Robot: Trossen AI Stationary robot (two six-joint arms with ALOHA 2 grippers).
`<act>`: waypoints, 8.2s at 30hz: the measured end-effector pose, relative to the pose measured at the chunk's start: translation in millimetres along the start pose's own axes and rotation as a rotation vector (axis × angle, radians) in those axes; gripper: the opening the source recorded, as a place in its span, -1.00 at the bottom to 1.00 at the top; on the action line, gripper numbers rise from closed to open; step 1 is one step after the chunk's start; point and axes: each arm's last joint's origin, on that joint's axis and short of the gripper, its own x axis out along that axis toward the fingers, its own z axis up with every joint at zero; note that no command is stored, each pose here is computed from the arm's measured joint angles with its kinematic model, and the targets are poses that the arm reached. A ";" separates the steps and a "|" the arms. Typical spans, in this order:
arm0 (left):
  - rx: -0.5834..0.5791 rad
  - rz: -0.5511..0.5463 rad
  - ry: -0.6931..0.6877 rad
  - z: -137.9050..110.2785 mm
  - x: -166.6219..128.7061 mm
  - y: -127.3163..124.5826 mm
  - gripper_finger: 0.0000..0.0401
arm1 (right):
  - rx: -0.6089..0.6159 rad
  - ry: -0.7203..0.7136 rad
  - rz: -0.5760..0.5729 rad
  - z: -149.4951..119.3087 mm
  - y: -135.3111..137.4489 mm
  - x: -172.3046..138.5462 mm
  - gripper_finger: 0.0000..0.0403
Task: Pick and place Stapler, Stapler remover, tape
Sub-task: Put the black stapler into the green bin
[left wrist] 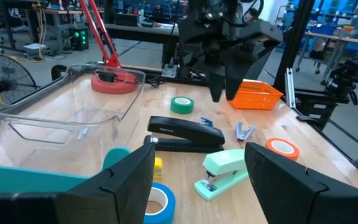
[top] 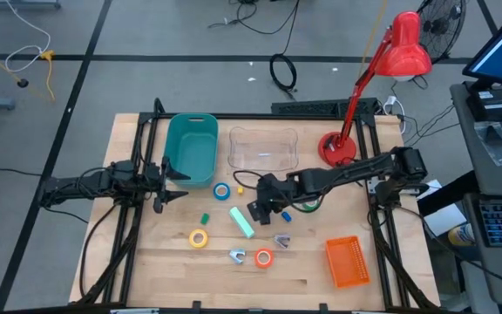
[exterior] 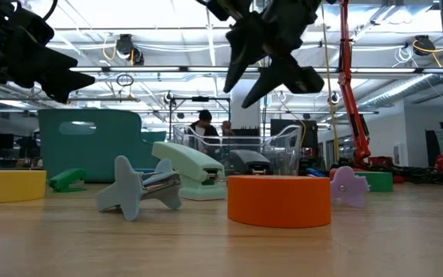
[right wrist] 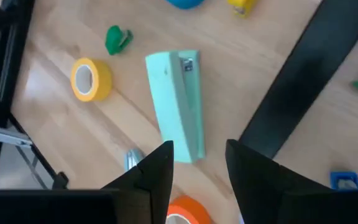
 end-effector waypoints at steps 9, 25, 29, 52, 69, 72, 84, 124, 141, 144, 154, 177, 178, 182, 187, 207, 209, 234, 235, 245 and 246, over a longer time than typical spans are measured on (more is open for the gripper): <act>-0.001 0.000 0.000 0.0 0.0 0.0 0.26 | -0.046 -0.014 0.012 4.9 -0.3 -0.1 -0.31; 0.001 0.001 0.000 0.0 0.0 0.0 0.26 | -0.037 0.045 0.024 14.3 -5.8 -0.1 0.03; 0.005 0.001 0.001 -0.1 0.0 0.1 0.26 | -0.045 0.058 -0.009 12.1 -8.6 -0.2 0.26; 0.035 0.002 0.001 -0.1 0.0 0.1 0.26 | 0.051 0.162 -0.125 5.4 -25.9 59.8 0.44; 0.029 0.001 0.001 -0.1 0.0 0.1 0.26 | 0.209 0.170 -0.213 0.4 -38.8 90.3 -0.02; 0.019 0.001 0.001 -0.1 0.0 0.0 0.26 | 0.220 0.170 -0.215 0.4 -38.9 90.3 -0.21; -0.073 0.000 0.000 0.0 0.0 0.0 0.26 | 0.211 0.055 -0.168 6.7 -29.3 71.4 -0.35; -0.609 0.050 -0.341 27.8 -4.4 2.0 0.26 | -0.110 -0.376 0.329 73.8 42.0 -6.7 -0.35; -0.640 0.033 -0.508 45.2 1.2 2.4 0.26 | -0.253 -0.526 0.376 96.5 59.9 -14.6 -0.35; -0.642 0.020 -0.522 49.7 7.8 2.4 0.26 | -0.235 -0.498 0.458 97.6 63.3 0.7 -0.35; -0.639 0.042 -0.420 75.8 33.2 -0.6 0.26 | -0.226 -0.464 0.460 96.6 60.8 16.0 -0.35; -0.551 0.323 -0.183 97.5 44.3 2.5 0.26 | -0.274 -0.491 0.277 94.7 50.1 21.2 -0.36; -0.550 0.343 -0.166 99.4 43.6 2.5 0.26 | -0.278 -0.499 0.269 94.7 50.1 19.2 -0.36; -0.552 0.417 -0.179 107.9 41.1 3.5 0.26 | -0.283 -0.524 0.285 96.2 52.8 13.3 -0.36; -0.595 0.428 -0.211 109.7 46.1 4.3 0.26 | -0.285 -0.519 0.278 96.0 51.7 15.3 -0.36; -0.615 0.529 -0.193 100.8 64.4 8.8 0.26 | -0.274 -0.530 0.258 96.0 50.7 15.4 -0.36; -0.618 0.532 -0.186 99.6 66.2 9.0 0.26 | -0.270 -0.530 0.260 96.1 50.8 15.4 -0.36; -0.450 0.716 0.029 131.2 84.9 9.7 0.26 | -0.248 -0.545 0.196 95.7 46.5 17.3 -0.36; -0.465 0.720 0.029 130.2 86.1 10.1 0.26 | -0.249 -0.546 0.196 95.7 46.6 17.3 -0.36; -0.520 0.739 -0.002 132.2 84.1 17.4 0.24 | -0.258 -0.539 0.201 90.3 49.4 17.9 -0.36; -0.529 0.737 -0.001 131.9 84.5 18.0 0.22 | -0.259 -0.538 0.199 90.5 49.1 18.1 -0.36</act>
